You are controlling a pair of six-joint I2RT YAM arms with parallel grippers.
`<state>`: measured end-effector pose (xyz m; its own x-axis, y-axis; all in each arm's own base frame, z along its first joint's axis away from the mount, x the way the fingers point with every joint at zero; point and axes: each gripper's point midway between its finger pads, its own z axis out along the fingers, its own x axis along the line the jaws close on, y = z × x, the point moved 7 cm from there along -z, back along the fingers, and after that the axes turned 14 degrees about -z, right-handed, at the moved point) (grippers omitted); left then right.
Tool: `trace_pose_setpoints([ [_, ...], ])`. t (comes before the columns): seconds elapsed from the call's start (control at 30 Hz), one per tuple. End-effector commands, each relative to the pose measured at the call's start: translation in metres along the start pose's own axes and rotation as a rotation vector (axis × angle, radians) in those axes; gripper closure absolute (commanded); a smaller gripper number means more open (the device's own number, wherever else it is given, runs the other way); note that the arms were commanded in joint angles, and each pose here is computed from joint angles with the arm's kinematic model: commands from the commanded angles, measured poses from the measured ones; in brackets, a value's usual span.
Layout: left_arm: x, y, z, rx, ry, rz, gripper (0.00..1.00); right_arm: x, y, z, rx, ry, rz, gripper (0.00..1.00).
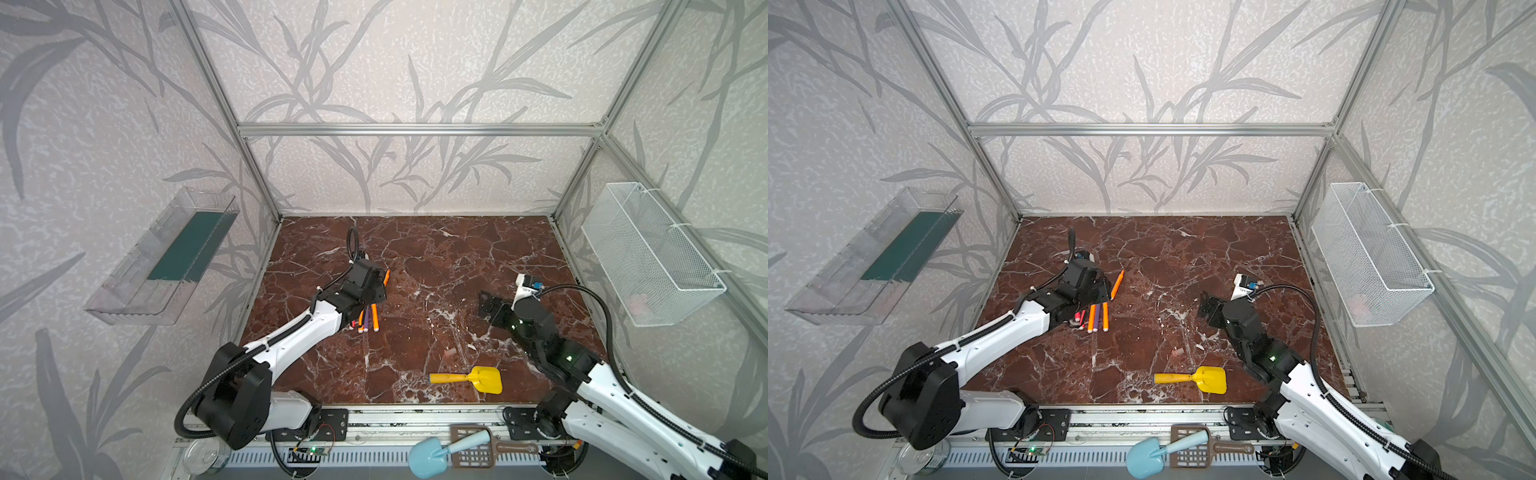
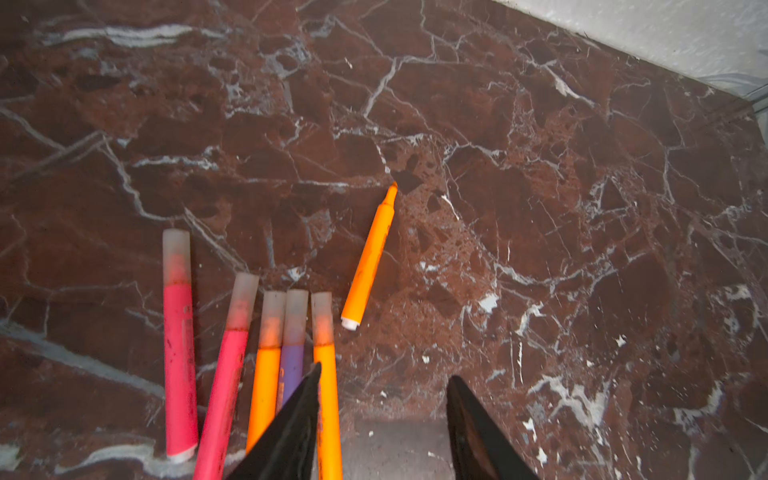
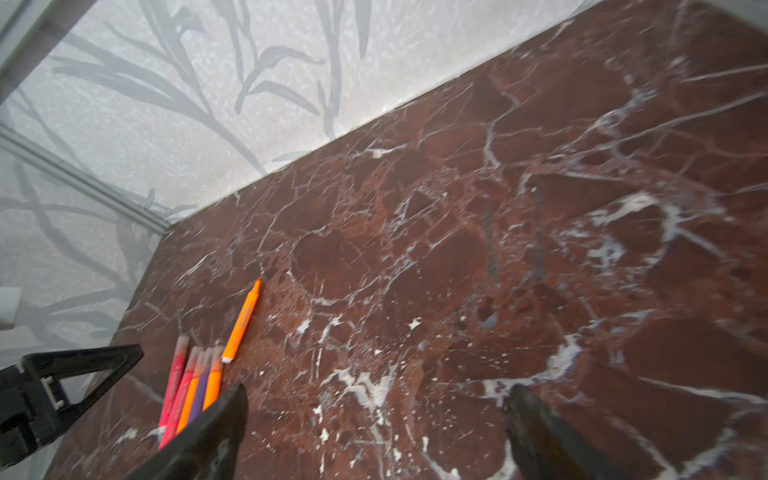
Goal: Insert the pens into the pen caps
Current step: 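Move the open left gripper over the uncapped orange marker on the table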
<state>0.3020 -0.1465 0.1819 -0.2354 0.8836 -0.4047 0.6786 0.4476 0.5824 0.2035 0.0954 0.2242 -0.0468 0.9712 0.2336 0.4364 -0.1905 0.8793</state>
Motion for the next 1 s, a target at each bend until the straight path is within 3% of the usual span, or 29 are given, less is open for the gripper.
trace_pose_setpoints([
  [0.0,-0.009,0.01,0.023,-0.032,0.057,0.139,0.49,-0.028,-0.002,0.0,0.023,-0.148,-0.12,0.02],
  [0.23,-0.012,0.001,0.062,0.105,0.169,0.248,0.5,-0.065,-0.013,0.019,0.095,-0.236,-0.077,0.01],
  [0.53,-0.012,-0.013,0.092,0.241,0.18,0.252,0.5,-0.07,-0.022,0.03,0.142,-0.257,-0.067,0.02],
  [0.97,-0.002,-0.024,0.113,0.327,0.281,0.249,0.52,-0.07,-0.021,0.02,0.108,-0.236,-0.053,0.02],
])
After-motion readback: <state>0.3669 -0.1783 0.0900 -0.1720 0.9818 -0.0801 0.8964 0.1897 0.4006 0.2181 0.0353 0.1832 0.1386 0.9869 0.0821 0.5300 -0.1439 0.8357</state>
